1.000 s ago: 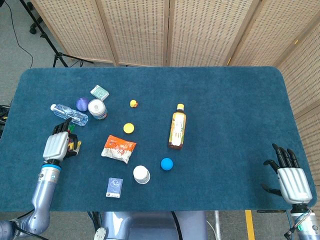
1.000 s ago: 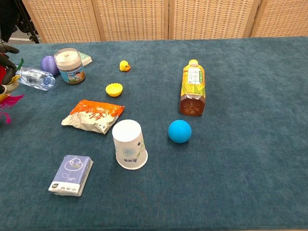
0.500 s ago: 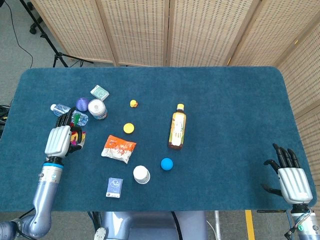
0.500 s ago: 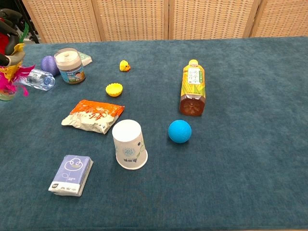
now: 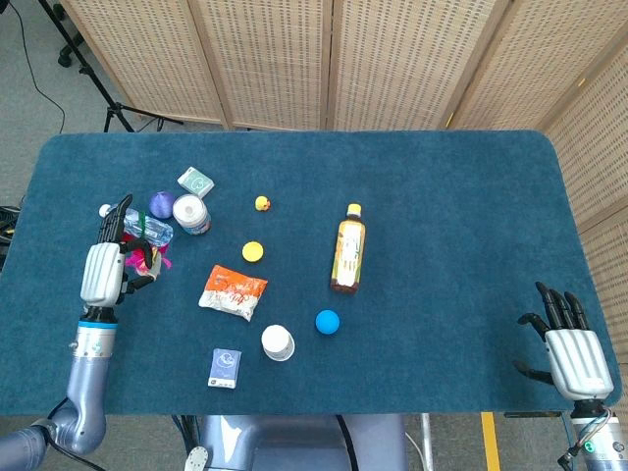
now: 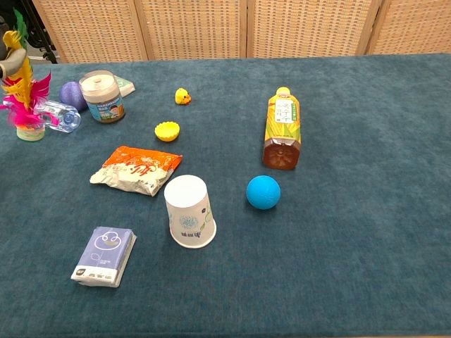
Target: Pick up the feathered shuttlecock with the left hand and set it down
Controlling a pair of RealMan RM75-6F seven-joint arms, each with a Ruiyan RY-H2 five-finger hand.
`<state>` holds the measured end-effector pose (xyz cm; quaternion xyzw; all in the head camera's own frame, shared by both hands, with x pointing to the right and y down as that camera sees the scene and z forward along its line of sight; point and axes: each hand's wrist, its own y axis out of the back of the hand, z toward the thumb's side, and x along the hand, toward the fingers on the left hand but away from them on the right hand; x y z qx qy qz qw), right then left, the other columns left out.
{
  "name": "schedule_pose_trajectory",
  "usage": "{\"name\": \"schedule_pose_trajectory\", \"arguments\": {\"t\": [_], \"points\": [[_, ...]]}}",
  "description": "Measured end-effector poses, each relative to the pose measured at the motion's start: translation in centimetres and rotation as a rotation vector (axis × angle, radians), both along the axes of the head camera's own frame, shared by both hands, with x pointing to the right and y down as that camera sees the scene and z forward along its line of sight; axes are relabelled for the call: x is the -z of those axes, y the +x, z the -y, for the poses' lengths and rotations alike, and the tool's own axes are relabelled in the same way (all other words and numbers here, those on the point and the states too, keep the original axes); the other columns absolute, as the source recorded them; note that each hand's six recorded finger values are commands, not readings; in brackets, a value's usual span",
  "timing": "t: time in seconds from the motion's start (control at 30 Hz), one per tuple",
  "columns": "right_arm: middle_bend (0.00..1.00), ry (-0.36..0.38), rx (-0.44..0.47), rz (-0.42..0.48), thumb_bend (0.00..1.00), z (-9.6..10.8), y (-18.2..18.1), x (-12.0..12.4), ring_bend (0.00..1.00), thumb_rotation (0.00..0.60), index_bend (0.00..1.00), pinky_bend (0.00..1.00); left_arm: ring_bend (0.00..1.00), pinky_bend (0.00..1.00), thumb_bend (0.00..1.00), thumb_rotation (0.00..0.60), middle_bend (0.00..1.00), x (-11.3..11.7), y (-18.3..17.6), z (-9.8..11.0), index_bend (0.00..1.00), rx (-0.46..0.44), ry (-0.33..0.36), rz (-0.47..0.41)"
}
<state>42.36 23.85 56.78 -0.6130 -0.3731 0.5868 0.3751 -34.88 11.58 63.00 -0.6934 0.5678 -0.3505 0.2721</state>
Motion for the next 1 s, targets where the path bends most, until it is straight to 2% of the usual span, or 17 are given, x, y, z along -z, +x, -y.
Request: {"name": "schedule_pose_trajectory", "arguments": {"t": [0.27,0.43,0.47,0.6,0.87,1.0], "points": [[0.0,0.007,-0.001,-0.004,0.0,0.1,0.1,0.0,0.0,0.6,0.36,0.0,0.0,0.05,0.42,0.6,0.0,-3.5,-1.6,-2.8,0.77,-0.006,0.01,-0.099],[0.0,0.008,0.0,-0.005,0.0,0.1,0.1,0.0,0.0,0.6,0.36,0.0,0.0,0.05,0.41,0.6,0.0,-4.5,-1.6,-4.1,0.76,-0.013,-0.001,-0.114],[0.0,0.008,0.001,-0.006,0.0,0.1,0.1,0.0,0.0,0.6,0.36,0.0,0.0,0.05,0.4,0.6,0.0,-4.7,-1.7,-4.3,0.72,-0.013,-0.004,-0.115],[0.0,0.012,0.002,-0.005,0.0,0.1,0.1,0.1,0.0,0.6,0.36,0.0,0.0,0.05,0.35,0.6,0.0,-5.0,-1.9,-4.5,0.47,-0.014,-0.013,-0.107],[0.0,0.016,0.003,-0.007,0.0,0.1,0.1,0.1,0.0,0.6,0.36,0.0,0.0,0.04,0.27,0.6,0.0,-4.7,-1.7,-4.3,0.16,-0.021,-0.015,-0.114],[0.0,0.015,0.005,-0.008,0.0,0.0,0.0,0.0,0.0,0.6,0.36,0.0,0.0,0.0,0.23,0.6,0.0,-3.8,-1.3,-3.9,0.05,-0.031,0.003,-0.127]]}}
